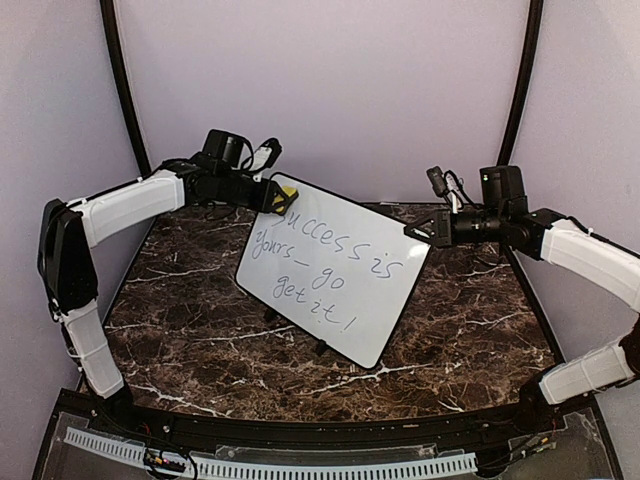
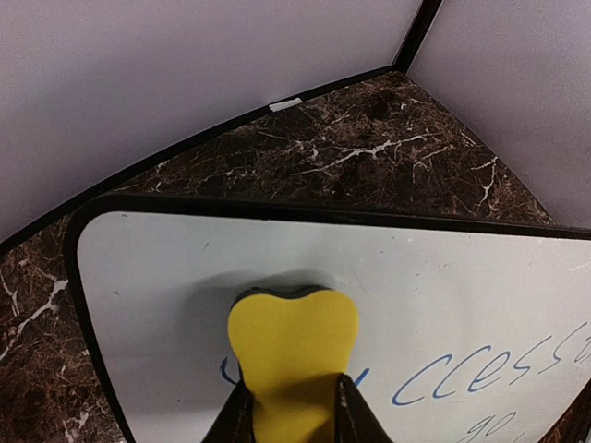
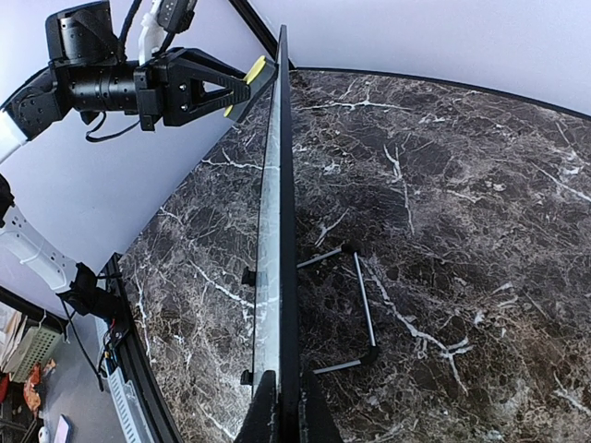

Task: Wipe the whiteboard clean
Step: Erase the center of the whiteboard.

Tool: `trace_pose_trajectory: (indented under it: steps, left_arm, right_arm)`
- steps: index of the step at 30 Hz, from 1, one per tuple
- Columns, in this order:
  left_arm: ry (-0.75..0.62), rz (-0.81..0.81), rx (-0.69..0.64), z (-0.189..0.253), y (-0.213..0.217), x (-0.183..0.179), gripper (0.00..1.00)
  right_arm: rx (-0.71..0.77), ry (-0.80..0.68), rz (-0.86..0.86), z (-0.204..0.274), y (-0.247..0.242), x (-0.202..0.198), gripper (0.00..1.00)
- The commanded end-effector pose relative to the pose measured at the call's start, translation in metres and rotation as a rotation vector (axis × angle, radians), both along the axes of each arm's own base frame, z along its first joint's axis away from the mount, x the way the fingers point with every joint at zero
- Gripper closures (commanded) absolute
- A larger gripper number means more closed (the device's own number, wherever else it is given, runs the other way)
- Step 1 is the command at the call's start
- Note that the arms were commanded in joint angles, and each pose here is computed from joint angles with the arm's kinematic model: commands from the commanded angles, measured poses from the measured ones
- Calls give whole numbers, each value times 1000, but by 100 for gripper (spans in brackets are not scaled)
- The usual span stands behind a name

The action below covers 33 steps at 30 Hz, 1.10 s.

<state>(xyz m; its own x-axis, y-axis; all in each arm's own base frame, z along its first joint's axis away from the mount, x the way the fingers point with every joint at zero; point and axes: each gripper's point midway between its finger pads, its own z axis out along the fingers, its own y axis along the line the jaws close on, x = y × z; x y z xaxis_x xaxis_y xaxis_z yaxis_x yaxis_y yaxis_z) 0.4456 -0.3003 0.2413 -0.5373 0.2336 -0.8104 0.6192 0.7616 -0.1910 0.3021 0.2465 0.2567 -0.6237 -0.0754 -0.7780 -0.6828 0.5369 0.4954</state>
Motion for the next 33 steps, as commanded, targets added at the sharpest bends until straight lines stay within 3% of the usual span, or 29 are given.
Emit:
trace_pose_trajectory:
  steps: [1,20,33]
  left_arm:
    - [-14,-4,5,1,-6,6,87]
    - [129,78,79,-62,33,-37,88]
    - [29,84,-3,-11,29,9,88]
  right_arm:
    - [6,-175,99,28,13,-7,100]
    - [5,-175,104,28,14,-8,100]
    - [5,-175,111,28,16,-10,100]
